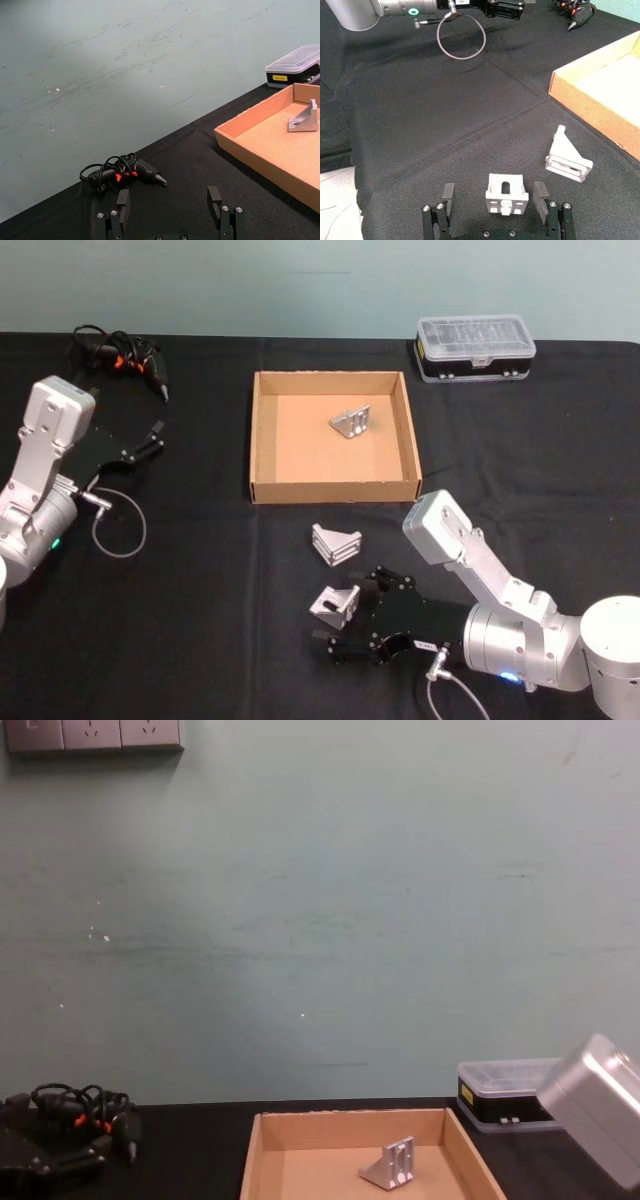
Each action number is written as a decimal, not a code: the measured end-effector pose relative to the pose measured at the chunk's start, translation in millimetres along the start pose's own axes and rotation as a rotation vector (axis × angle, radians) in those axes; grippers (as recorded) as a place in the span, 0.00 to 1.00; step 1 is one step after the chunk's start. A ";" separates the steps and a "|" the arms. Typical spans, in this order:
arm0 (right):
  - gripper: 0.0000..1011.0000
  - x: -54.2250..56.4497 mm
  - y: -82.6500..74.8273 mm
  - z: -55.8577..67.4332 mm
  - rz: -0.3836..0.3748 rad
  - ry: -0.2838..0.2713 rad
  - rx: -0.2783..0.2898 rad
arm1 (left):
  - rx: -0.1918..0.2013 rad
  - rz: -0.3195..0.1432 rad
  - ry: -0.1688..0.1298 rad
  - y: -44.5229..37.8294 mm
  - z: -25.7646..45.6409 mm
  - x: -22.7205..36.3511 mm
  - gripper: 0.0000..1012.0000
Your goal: Use one hand to pick up the angle iron from the table and place it into the box.
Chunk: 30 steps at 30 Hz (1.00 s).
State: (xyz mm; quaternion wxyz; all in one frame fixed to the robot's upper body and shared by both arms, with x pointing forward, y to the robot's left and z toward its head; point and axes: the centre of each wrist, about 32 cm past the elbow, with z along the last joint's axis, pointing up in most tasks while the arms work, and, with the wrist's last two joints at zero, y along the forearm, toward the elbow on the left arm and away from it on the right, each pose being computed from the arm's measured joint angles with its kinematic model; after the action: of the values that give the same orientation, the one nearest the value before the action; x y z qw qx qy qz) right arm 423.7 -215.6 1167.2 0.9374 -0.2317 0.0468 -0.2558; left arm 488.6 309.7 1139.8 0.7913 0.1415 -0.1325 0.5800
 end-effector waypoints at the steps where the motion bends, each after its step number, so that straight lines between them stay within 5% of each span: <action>1: 0.98 -0.1 0.0 -0.1 0.000 0.000 0.000 | 0.000 0.000 0.000 0.0 0.0 0.0 1.00; 20: 0.48 -0.3 2.2 2.7 0.002 -0.010 0.012 | 0.000 0.000 0.000 0.0 0.0 0.0 1.00; 30: 0.47 0.1 3.2 3.4 0.008 -0.010 0.018 | 0.000 0.000 0.000 0.0 0.0 0.0 1.00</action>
State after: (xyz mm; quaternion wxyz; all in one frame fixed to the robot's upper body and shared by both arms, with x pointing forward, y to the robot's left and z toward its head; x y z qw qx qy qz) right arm 426.0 -211.8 1168.8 0.9407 -0.2241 0.0409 -0.2512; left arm 488.6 309.7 1139.8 0.7913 0.1415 -0.1325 0.5799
